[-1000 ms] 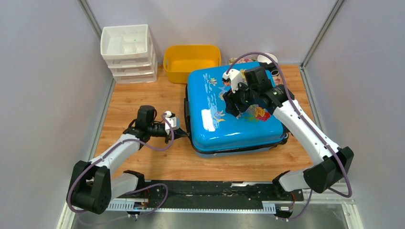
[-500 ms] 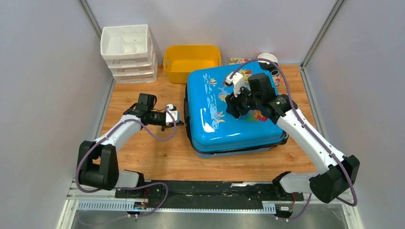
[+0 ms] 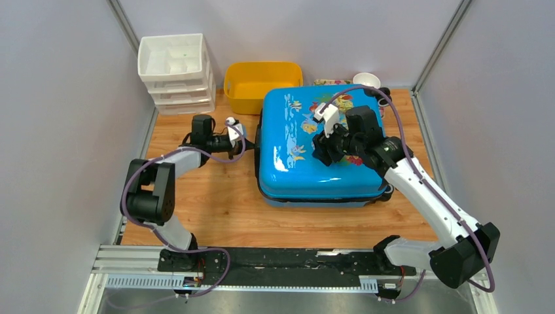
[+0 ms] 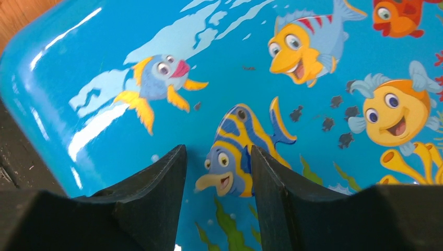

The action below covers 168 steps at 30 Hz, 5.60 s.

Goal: Open, take out, and arrange the luggage

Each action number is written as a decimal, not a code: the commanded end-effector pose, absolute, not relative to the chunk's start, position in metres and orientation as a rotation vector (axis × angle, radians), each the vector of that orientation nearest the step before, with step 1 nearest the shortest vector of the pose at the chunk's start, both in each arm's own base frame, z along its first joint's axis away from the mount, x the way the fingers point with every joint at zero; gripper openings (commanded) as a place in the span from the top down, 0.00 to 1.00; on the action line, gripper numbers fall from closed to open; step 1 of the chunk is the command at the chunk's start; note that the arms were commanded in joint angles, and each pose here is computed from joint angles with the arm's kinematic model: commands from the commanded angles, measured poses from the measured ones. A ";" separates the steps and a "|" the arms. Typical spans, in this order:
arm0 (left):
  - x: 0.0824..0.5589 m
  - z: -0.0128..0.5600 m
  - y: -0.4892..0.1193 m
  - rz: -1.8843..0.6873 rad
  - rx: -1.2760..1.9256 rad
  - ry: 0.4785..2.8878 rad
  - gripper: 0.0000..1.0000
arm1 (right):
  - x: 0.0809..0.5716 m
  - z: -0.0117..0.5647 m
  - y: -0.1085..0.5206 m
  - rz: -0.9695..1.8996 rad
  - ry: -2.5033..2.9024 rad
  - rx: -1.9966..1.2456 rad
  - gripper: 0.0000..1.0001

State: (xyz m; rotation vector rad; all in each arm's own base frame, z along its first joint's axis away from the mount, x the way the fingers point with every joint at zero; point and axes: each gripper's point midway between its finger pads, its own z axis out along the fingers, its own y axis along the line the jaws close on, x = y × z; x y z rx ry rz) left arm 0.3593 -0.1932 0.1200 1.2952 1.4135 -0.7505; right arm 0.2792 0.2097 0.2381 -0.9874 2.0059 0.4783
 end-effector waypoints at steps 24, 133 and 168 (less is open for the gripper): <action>0.341 0.167 -0.205 -0.626 1.371 1.059 1.00 | 0.530 0.326 0.170 -0.056 1.909 -0.347 0.42; 0.194 0.107 -0.169 -0.648 1.318 1.453 0.30 | 0.439 0.131 0.316 0.281 1.903 -1.541 0.50; 0.209 0.122 -0.210 0.038 1.534 1.176 0.47 | 0.446 0.127 0.308 0.279 2.015 -1.429 0.48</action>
